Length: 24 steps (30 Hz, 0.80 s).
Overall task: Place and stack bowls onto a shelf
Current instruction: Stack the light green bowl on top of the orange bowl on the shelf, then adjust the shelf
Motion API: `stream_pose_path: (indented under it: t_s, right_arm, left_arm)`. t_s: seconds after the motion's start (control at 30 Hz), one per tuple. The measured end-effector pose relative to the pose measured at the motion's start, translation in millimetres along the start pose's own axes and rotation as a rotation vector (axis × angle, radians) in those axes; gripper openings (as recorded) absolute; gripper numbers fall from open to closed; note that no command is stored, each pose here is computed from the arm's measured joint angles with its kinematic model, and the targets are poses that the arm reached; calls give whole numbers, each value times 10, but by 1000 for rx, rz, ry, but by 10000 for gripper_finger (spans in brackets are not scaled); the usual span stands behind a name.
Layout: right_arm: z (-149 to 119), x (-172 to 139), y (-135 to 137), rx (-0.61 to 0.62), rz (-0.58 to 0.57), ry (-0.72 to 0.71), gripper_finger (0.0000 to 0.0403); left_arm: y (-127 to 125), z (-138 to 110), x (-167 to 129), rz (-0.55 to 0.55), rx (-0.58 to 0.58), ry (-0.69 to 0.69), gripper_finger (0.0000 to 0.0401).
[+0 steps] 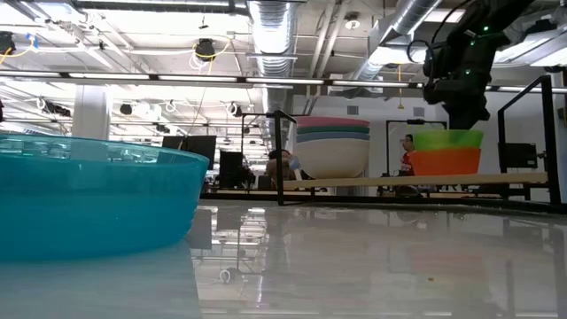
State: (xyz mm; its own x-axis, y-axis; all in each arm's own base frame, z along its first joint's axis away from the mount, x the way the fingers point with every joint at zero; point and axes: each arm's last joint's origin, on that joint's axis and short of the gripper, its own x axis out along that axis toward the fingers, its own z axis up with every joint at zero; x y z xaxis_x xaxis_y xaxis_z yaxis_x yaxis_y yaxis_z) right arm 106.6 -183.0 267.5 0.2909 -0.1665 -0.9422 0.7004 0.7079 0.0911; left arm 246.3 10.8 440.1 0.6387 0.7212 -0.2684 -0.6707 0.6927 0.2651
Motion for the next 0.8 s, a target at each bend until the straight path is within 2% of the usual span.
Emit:
stream_pose_path:
  t_s: [0.43,0.8]
  right_arm:
    - [67,170,-47,-6,18,61,25]
    - [120,146,-56,17,6,16,142]
  left_arm:
    - [1,0,0,3,-7,0,222]
    - [1,0,0,3,9,0,222]
